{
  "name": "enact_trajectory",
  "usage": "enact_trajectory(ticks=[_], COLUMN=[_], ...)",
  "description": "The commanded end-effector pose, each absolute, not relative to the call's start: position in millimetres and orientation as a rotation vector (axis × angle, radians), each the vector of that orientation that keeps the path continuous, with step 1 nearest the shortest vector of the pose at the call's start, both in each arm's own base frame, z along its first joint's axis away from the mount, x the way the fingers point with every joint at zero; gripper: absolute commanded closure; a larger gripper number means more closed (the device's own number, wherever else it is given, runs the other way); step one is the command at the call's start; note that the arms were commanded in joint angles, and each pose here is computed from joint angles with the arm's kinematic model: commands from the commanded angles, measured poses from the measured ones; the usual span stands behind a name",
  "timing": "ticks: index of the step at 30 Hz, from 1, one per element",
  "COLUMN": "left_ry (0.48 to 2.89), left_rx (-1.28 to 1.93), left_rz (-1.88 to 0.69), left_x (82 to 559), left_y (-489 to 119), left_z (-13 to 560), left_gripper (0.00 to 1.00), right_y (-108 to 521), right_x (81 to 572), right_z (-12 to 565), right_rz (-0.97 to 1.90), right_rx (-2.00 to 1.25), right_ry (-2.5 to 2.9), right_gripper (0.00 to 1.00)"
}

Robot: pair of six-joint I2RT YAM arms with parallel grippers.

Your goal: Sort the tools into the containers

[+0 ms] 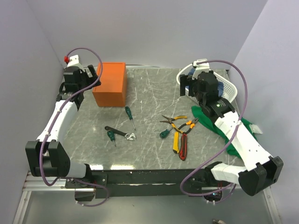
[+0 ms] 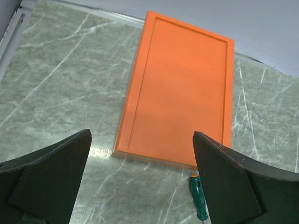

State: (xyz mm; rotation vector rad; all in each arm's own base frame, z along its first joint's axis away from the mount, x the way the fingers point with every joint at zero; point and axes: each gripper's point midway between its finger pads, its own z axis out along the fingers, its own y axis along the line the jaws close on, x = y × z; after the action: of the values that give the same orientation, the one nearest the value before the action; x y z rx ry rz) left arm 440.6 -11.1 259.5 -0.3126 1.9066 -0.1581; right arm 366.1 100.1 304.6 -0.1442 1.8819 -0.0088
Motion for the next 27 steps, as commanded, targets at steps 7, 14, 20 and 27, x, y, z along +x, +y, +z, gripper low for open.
enact_trajectory(ticks=[7, 14, 20, 27], left_ry=[1.935, 1.879, 1.842, 1.948], left_rx=[-0.346, -0.413, -0.473, -0.453], left_rz=[-0.183, -0.222, -0.216, -0.412], left_x=[437, 432, 480, 539], left_y=[-12, 33, 63, 51], left_z=[252, 230, 232, 179], left_gripper=[0.15, 0.99, 0.99, 0.99], right_y=[187, 247, 281, 351], right_x=[416, 480, 492, 486], right_z=[354, 308, 270, 219], right_rz=[0.282, 0.494, 0.638, 0.757], right_rx=[-0.357, -0.251, -0.307, -0.579], right_ry=[1.671, 1.788, 1.831, 1.856], right_gripper=[0.03, 0.33, 0.89, 1.0])
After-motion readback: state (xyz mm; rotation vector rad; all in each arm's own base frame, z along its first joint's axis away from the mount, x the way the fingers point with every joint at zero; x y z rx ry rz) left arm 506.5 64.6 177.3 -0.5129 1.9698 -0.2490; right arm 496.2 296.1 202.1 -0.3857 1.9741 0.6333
